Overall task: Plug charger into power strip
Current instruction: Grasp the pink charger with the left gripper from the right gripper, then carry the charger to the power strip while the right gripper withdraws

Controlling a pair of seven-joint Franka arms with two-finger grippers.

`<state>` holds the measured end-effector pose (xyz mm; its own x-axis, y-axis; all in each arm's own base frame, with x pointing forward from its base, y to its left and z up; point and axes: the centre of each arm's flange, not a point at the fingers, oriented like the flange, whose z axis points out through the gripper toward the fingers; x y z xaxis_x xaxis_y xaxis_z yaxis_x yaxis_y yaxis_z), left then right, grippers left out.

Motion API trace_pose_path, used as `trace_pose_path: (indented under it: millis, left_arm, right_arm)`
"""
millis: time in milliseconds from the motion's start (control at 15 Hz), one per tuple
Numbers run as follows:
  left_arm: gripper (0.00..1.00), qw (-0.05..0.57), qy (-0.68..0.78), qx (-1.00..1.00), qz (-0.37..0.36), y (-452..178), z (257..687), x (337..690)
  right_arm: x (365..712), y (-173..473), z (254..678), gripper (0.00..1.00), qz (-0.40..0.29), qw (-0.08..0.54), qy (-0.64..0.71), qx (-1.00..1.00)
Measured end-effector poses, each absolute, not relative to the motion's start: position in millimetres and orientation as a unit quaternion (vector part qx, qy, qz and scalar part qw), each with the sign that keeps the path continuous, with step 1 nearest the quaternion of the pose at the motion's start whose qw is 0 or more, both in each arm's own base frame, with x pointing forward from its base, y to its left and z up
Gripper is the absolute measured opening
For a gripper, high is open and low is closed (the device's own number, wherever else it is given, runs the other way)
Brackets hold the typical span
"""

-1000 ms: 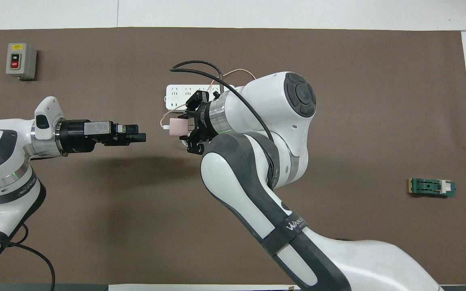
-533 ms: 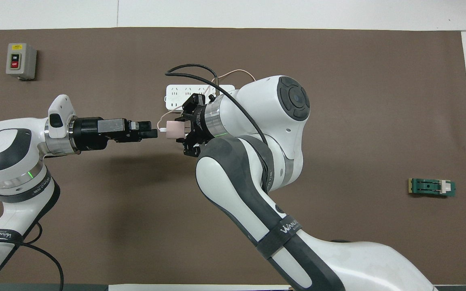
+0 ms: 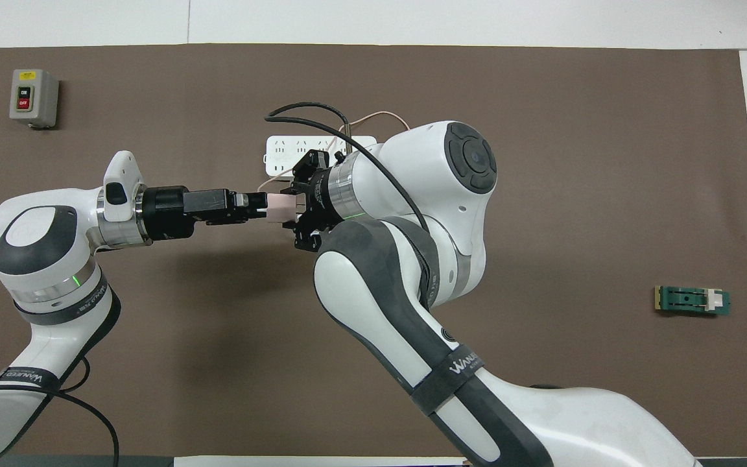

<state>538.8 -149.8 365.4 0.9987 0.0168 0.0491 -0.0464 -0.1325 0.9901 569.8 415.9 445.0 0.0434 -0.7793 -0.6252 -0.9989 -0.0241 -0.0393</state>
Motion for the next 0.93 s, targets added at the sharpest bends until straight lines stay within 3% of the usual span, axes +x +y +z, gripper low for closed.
trace_pose_path:
  millis: [133,400,467,600,667,933]
  left_arm:
    - [0.96,0.660,-0.008,0.750,0.025,-152.6,365.3,538.8]
    - [0.53,0.658,-0.006,0.752,0.025,-155.6,362.4,538.8]
    - [0.53,0.658,-0.006,0.752,0.024,-156.8,361.9,538.4]
    - [0.36,0.655,-0.004,0.755,0.025,-158.1,358.7,538.7]
    - [0.32,0.655,-0.007,0.755,0.027,-158.2,358.6,538.8]
    - [0.32,0.654,-0.008,0.756,0.027,-158.1,358.3,538.7]
  right_arm:
    - [569.8,415.9,445.0,0.49,0.224,0.245,0.654,-0.680]
    - [570.3,415.8,446.4,0.49,0.224,0.246,0.654,-0.679]
    - [570.2,416.0,446.3,0.49,0.224,0.246,0.654,-0.679]
    - [570.7,415.5,449.1,0.49,0.223,0.248,0.654,-0.679]
    - [570.8,415.3,448.8,0.49,0.223,0.248,0.654,-0.679]
    - [570.7,415.4,448.1,0.49,0.223,0.248,0.654,-0.679]
